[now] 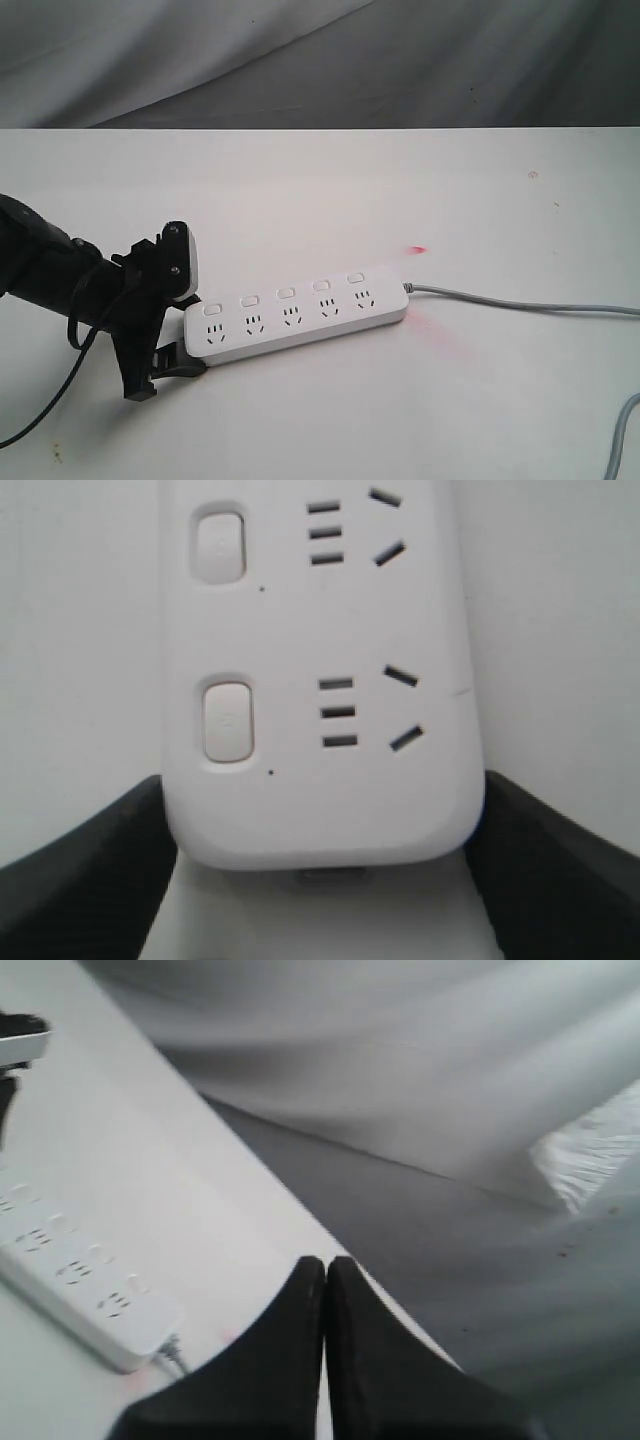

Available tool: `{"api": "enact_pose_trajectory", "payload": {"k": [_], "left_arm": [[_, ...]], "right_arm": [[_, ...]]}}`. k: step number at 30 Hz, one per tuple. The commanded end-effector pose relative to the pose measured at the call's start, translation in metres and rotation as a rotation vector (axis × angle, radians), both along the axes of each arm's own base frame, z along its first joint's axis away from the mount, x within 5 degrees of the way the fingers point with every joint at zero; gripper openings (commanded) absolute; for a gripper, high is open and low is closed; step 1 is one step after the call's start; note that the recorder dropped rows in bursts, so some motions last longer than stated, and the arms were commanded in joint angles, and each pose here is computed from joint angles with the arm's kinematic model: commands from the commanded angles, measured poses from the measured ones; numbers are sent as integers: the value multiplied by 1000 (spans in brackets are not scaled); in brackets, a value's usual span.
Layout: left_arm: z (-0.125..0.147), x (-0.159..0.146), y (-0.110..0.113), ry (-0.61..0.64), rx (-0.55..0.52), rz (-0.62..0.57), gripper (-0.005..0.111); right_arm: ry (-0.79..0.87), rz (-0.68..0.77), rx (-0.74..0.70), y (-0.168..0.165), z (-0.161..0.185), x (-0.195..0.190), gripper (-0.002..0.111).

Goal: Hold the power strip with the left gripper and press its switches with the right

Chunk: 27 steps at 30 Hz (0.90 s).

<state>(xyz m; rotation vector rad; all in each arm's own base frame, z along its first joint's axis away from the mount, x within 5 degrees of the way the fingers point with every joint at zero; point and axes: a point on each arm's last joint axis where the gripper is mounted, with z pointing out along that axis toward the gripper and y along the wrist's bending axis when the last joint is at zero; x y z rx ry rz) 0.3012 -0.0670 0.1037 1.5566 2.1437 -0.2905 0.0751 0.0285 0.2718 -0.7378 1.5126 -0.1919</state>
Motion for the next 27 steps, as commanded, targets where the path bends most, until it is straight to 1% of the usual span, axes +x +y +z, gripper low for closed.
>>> {"api": "enact_pose_trajectory", "payload": {"k": [1,4,7,13,16,20,23,27], "left_arm": [[-1,0,0,-14,25,-21,57],[-1,0,0,-14,25,-21,57],[-1,0,0,-14,25,-21,57],[-1,0,0,-14,25,-21,57],[-1,0,0,-14,25,-21,57],[-1,0,0,-14,25,-21,57],[-1,0,0,-14,25,-21,57],[-1,0,0,-14,25,-21,57]], "right_arm": [[-98,-150,61,-10,0,-15,0],[-136,-215,58,-13,0,-21,0],[-131,-243,82,-14,0,-21,0],[-98,-253,229,-15,-1,-20,0],[-54,-293,296,-18,-13,-17,0],[-14,-419,355,-29,-31,-14,0],[-25,-492,414,-36,-45,-12,0],[-71,-525,489,-40,-61,-11,0]]}}
